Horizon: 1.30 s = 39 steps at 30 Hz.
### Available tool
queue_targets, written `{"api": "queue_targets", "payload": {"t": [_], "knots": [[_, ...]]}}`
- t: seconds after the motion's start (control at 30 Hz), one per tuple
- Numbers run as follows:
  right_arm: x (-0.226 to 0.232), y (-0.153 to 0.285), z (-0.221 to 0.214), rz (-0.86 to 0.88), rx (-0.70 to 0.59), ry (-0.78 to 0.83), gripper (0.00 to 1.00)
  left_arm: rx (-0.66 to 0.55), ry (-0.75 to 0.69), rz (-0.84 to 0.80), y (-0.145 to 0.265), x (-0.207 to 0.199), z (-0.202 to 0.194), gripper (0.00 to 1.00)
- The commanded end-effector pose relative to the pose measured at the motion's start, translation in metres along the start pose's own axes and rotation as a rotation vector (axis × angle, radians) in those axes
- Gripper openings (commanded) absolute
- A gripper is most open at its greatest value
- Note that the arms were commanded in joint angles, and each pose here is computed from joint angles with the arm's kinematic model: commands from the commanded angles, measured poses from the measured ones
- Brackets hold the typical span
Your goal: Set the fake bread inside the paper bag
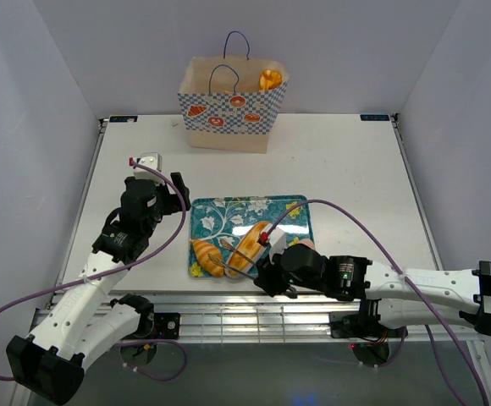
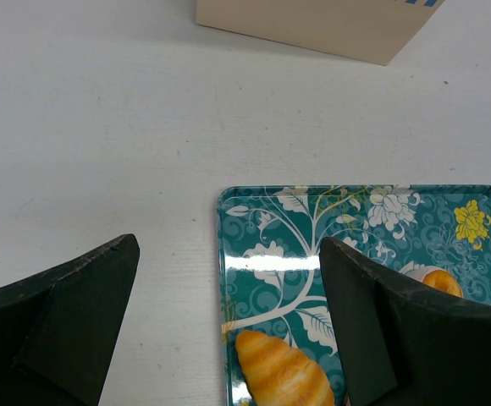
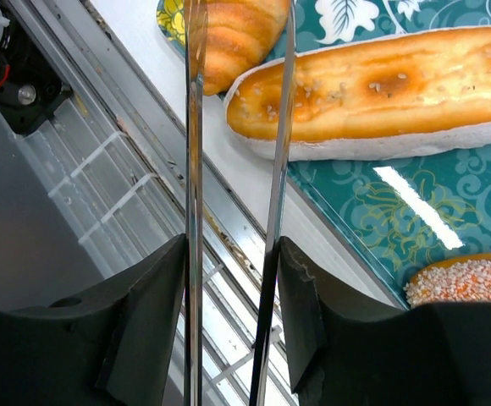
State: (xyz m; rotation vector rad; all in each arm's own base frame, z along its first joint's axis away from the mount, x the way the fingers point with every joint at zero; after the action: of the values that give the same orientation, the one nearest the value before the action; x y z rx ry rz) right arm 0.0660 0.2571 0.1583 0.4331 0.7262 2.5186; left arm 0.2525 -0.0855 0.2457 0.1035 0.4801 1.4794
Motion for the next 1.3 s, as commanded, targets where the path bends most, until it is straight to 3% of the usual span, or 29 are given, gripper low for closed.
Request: {"api": "queue_targets", "payload": {"t": [0.0, 0.23, 0.73, 1.13, 1.27], "knots": [[0.013, -0.003, 0.037, 0.021, -0.126, -0.029, 0.52, -0.031, 0.002, -0.007, 0.007, -0.002, 0.011, 0.98], [0.025, -0.016, 0.043, 0.056, -0.126, -0.022, 0.56, -0.032, 0.002, -0.005, 0.007, -0.002, 0.011, 0.98], [0.026, -0.047, 0.032, -0.060, -0.023, -0.026, 0.58, -0.034, 0.002, -0.003, 0.008, -0.001, 0.011, 0.98], [0.030, -0.060, 0.018, -0.131, 0.118, -0.090, 0.58, -0.034, 0.002, -0.005, 0.008, -0.001, 0.011, 0.98], [0.030, -0.059, 0.023, -0.150, 0.121, -0.110, 0.54, -0.036, 0.003, -0.007, 0.008, -0.001, 0.012, 0.98]]}}
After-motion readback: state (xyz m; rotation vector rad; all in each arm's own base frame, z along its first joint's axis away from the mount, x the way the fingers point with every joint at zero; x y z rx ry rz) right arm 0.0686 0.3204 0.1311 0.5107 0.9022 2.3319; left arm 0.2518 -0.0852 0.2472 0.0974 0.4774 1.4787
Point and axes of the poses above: each gripper's point midway between its finger pads, its own y axis back along the fingers, its own x axis along the line the jaws close on, z = x × y, the point moved 5 cm from there along y, back along the fingers, and after that the axes turned 5 degrees about y, right-handed, at the moved point
